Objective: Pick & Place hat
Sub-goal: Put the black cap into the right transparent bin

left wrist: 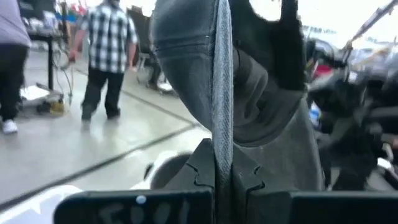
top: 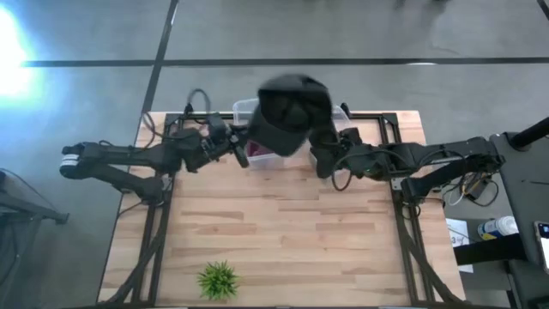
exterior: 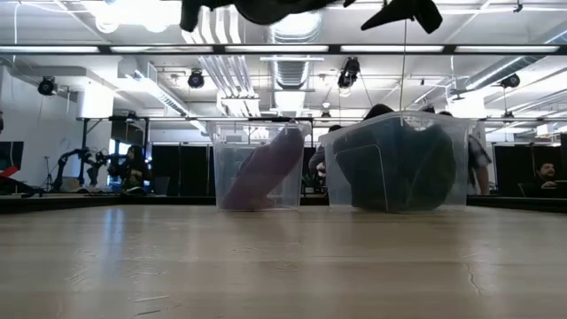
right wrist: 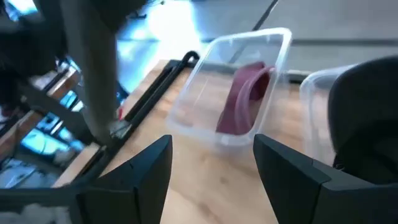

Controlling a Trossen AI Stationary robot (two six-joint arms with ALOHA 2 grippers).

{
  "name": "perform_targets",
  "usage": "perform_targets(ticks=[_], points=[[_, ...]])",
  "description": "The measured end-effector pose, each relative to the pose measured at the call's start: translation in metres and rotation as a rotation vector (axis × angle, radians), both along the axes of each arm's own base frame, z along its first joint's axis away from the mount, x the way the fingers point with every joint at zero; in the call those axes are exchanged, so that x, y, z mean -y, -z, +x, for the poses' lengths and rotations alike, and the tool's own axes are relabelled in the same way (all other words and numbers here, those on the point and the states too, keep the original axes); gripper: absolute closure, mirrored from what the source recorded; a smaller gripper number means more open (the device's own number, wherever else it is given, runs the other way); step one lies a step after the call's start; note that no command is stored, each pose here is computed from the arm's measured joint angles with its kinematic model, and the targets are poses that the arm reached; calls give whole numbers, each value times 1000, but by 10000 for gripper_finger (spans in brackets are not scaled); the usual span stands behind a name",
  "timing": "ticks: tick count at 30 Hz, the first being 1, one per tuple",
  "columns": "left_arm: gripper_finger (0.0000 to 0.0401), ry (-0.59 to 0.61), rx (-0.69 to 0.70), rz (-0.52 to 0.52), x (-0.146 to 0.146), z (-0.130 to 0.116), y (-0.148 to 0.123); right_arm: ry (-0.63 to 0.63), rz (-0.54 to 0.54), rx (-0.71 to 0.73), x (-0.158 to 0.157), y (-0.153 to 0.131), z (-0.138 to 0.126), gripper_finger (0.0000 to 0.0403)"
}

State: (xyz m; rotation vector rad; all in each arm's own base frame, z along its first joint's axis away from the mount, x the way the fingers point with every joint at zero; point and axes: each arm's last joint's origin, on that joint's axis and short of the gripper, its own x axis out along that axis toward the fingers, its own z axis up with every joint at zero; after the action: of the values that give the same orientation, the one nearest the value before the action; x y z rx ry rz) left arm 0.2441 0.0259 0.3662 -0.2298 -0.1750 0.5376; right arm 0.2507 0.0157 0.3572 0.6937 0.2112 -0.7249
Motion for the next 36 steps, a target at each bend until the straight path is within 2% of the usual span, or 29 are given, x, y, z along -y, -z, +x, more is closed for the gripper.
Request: perform_targets(ticks=[3, 14, 16, 19, 21, 24, 27, 29, 32, 36], points=[[394, 31, -21, -17, 1, 13, 5, 12, -28, 13, -1, 0, 5, 181], [394, 89, -4, 5, 2, 40, -2, 6, -29, 40, -1, -3, 6, 181], [394, 83, -24, 34, 2, 42, -1, 2, -33, 23, -1, -2, 5, 181], [394, 9, -75, 110, -1, 38, -3, 8, -10, -27, -1, 1, -4, 182], [395, -32, -97, 136, -6, 31, -7, -2, 30, -62, -1, 2, -12, 193], [395, -75, -116, 130, -14, 23, -10, -7, 54, -79, -1, 2, -21, 232], [394, -89, -136, 110, -19, 21, -6, -24, 77, -47, -2, -3, -26, 270], [394, -83, -136, 99, -20, 23, -4, -28, 80, -12, -1, -7, -27, 278], [394, -80, -144, 91, -20, 29, 0, -34, 69, 30, -1, -10, -23, 263], [394, -48, -118, 62, -21, 39, 7, -25, 73, 38, 1, -8, -17, 211]])
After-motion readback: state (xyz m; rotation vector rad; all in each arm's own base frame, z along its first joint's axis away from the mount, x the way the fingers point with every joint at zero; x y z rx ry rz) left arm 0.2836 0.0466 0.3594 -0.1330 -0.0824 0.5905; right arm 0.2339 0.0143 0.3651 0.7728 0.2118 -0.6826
